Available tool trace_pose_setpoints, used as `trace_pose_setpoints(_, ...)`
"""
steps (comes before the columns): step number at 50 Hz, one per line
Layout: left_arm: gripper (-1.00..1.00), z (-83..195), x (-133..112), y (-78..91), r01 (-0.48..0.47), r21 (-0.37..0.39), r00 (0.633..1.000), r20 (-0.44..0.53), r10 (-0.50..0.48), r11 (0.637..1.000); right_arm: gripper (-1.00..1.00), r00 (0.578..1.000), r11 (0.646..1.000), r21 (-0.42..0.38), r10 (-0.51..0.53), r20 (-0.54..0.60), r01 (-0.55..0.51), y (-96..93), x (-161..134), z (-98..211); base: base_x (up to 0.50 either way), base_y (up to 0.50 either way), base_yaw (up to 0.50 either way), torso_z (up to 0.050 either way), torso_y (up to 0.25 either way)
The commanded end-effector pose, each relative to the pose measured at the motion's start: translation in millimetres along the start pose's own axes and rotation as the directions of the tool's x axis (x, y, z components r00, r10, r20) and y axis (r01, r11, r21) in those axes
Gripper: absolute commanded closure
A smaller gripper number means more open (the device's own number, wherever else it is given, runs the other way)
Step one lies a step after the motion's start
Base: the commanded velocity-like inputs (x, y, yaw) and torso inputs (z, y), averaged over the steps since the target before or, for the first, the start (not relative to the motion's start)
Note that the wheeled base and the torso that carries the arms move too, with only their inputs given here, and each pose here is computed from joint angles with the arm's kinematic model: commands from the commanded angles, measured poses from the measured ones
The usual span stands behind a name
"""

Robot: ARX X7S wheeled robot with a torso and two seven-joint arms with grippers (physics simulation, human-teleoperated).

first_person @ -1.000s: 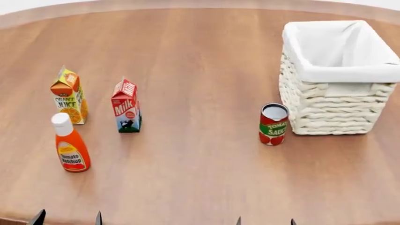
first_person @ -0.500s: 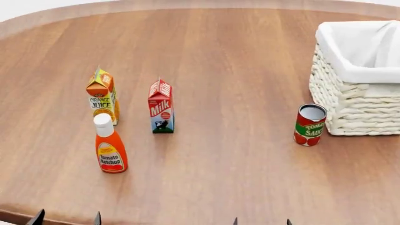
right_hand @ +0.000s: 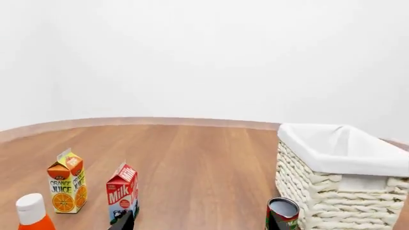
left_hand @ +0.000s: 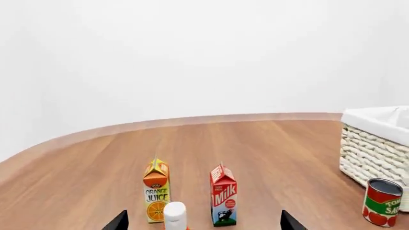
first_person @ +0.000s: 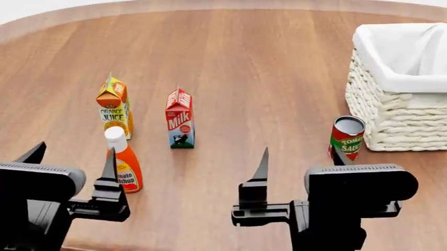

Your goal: Pick the milk and place it in the basket.

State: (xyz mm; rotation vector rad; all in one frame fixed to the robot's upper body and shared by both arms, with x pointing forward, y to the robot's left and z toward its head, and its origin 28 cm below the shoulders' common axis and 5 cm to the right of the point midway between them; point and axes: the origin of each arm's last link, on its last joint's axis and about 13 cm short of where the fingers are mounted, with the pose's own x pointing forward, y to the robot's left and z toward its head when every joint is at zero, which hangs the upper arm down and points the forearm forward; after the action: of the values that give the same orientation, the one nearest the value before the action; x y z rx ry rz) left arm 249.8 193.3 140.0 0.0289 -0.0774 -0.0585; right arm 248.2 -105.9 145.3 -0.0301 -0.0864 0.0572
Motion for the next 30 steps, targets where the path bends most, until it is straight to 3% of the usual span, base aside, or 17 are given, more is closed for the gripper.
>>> trace_pose_setpoints(1,-1.00,32.0,2.3,-0.4,0.014,-0.012,0.999,0.045,-0.014,1.000,-1.00,0.999,0.999,-0.047,0.016,0.034,-0.014,-2.5,0.9,31.1,0.00,0.00,0.00,0.000,0.000)
trace_pose_setpoints(8,-1.00,31.9,6.1,1.1,0.004,-0.018,0.999,0.049,-0.003,1.000,-1.00,0.996,0.998,-0.050,0.044,0.077,-0.040,-2.0,-1.0,34.4,0.05,0.00,0.00,0.000,0.000)
trace_pose_setpoints(30,-1.00,33.4,5.1,2.7,-0.004,-0.014,0.998,0.063,0.005,1.000,-1.00,0.997,0.998,-0.040,0.046,0.068,-0.044,-3.6,1.2,33.3,0.50,0.00,0.00,0.000,0.000)
